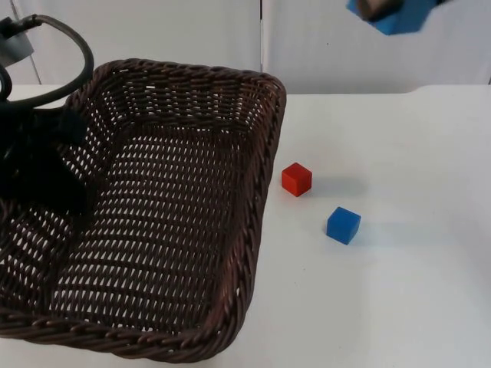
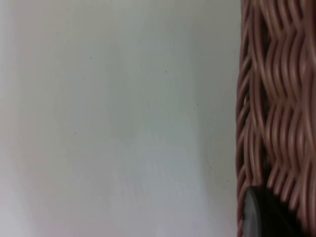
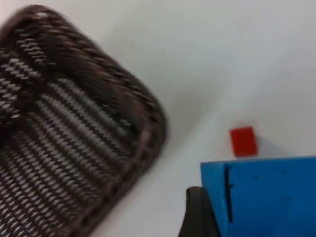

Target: Pick up the basket with the left hand and place the largest block into the basket with the right hand.

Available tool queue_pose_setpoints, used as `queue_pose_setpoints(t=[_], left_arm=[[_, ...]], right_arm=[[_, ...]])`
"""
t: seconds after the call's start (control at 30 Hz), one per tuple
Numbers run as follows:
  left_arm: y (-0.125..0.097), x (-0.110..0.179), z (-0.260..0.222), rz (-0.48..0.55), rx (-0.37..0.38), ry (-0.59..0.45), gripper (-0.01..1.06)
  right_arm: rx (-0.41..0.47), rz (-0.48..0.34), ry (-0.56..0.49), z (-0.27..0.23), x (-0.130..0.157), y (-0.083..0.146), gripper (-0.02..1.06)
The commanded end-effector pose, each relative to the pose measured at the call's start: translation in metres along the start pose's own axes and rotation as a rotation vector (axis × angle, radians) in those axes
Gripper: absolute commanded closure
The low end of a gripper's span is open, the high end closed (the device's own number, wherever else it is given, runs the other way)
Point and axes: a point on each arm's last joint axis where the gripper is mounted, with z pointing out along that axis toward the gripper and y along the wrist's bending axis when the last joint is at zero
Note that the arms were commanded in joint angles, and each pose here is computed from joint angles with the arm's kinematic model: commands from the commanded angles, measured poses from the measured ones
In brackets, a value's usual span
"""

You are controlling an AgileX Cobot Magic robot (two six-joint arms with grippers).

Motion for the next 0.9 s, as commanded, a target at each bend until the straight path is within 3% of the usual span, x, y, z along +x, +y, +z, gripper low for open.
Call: queue_pose_setpoints(t=[0.0, 0.03, 0.17, 0.23, 0.3, 0.5, 0.87], left_arm=[[-0.003, 0.000, -0.004, -0.001, 0.007, -0.018, 1.05], [-0.003, 0.000, -0.004, -0.001, 0.007, -0.018, 1.05], [-0.003, 0.000, -0.004, -0.001, 0.007, -0.018, 1.05], [-0.003, 0.000, -0.004, -0.001, 0.007, -0.018, 1.05], [-0.003, 0.000, -0.004, -0.001, 0.007, -0.018, 1.05], [-0.003, 0.000, -0.004, -0.001, 0.007, -0.018, 1.05], [-0.003, 0.000, -0.004, -0.001, 0.007, -0.018, 1.05]], right_arm=[[-0.036, -0.117, -0.029, -0.002, -0.007, 0.028, 1.05], [-0.036, -0.117, -0.029, -0.002, -0.007, 0.028, 1.05], [-0.006, -0.339, -0.059, 0.012, -0.010, 0.074, 1.05], [-0.007, -0.357, -0.065, 0.013, -0.010, 0.080, 1.05], [-0.023, -0.416, -0.095, 0.021, -0.010, 0.101, 1.05], [-0.054, -0.449, -0.126, 0.040, -0.009, 0.124, 1.05], [-0.061, -0.420, -0.136, 0.070, -0.007, 0.125, 1.05]])
